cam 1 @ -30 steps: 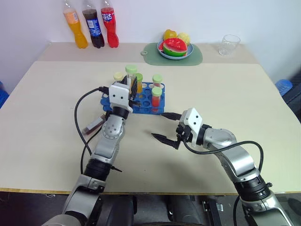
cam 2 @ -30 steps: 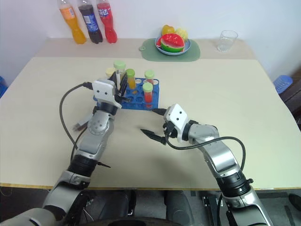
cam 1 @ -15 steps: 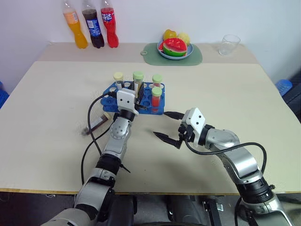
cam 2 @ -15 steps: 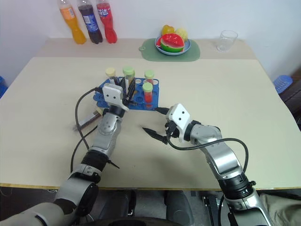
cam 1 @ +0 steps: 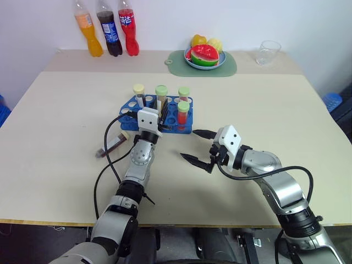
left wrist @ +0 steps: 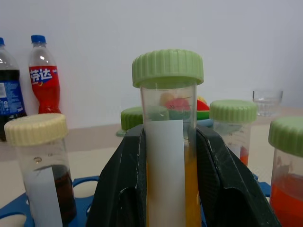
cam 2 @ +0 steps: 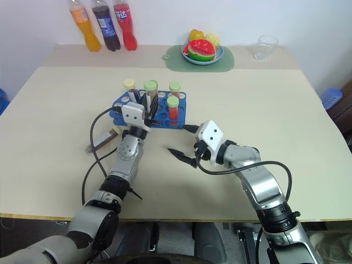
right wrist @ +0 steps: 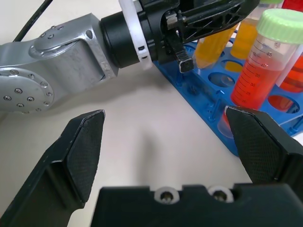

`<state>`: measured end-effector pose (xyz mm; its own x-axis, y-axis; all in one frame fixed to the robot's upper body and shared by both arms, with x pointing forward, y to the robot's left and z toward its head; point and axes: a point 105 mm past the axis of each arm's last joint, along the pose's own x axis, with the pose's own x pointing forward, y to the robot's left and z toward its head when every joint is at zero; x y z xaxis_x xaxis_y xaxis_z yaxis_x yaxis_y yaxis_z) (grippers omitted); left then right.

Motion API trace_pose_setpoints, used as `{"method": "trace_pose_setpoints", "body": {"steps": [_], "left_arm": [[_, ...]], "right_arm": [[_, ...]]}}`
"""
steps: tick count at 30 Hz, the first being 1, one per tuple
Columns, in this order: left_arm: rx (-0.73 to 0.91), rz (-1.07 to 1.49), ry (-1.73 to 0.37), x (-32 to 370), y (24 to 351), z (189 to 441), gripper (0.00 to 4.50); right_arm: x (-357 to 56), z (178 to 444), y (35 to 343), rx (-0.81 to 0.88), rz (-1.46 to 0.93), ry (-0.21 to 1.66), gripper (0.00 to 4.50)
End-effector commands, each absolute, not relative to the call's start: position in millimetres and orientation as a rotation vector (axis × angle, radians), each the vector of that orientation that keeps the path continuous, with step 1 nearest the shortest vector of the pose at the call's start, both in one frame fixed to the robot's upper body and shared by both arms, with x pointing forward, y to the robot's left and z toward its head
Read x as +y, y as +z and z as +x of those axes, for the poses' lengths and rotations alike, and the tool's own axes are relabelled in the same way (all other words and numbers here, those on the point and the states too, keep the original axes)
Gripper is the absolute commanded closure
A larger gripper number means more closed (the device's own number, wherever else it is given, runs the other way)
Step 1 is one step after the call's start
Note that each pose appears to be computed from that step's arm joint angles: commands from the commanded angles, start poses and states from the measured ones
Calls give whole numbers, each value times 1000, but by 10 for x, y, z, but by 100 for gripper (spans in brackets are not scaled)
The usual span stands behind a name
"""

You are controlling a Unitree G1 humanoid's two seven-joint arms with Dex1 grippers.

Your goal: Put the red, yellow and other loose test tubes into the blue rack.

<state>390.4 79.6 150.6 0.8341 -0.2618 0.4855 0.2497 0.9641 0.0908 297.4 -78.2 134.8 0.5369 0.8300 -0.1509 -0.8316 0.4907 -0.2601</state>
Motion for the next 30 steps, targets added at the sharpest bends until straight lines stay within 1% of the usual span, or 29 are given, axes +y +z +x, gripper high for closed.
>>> {"method": "trace_pose_setpoints", "body": {"steps": [1,2,3,4,5,10,12,13,14,16,17,18,20,21,23,24,25,28,30], "left_arm": [[-552,-10,-261,822,1571,3880,171],[-563,-14,-245,855,1596,3874,124],[-571,-16,-235,878,1614,3870,62],[-582,-34,-224,912,1653,3864,11],[-604,-62,-215,955,1732,3846,4],[-724,-144,-200,1230,2310,3681,4],[-725,-151,-215,1314,2460,3633,4],[-693,-127,-224,1397,2529,3632,4],[-639,-106,-233,1486,2571,3646,4],[-458,-36,-265,1675,2559,3693,4],[-397,-15,-278,1722,2543,3692,4],[-280,38,-325,1817,2495,3672,4],[-101,145,-386,1978,2414,3588,4],[-44,172,-394,2033,2390,3558,4],[249,236,-419,2299,2154,3448,4],[327,226,-422,2401,2124,3407,4],[407,284,-423,2483,2083,3375,4],[558,376,-459,2516,1962,3328,4],[616,361,-536,2424,1879,3325,4]], "right_arm": [[-752,2952,1468,-53,-325,1010,0],[-748,2951,1469,-54,-324,1009,0],[-745,2949,1470,-55,-323,1009,0],[-741,2947,1472,-57,-322,1009,0],[-737,2945,1474,-58,-320,1008,0],[-734,2941,1478,-61,-316,1003,0],[-737,2942,1477,-61,-315,1001,0],[-742,2939,1477,-60,-315,1000,0],[-748,2938,1476,-59,-315,1000,0],[-762,2942,1467,-56,-316,1000,0],[-766,2945,1463,-54,-316,1000,0],[-768,2954,1461,-53,-316,1001,0],[-764,2969,1462,-51,-318,1008,0],[-760,2974,1463,-51,-320,1010,0],[-761,2974,1499,-55,-326,1038,0],[-766,2981,1517,-59,-329,1048,0],[-773,3000,1526,-61,-332,1050,0],[-778,3037,1520,-64,-344,1050,0],[-757,3046,1507,-66,-346,1057,0]]}}
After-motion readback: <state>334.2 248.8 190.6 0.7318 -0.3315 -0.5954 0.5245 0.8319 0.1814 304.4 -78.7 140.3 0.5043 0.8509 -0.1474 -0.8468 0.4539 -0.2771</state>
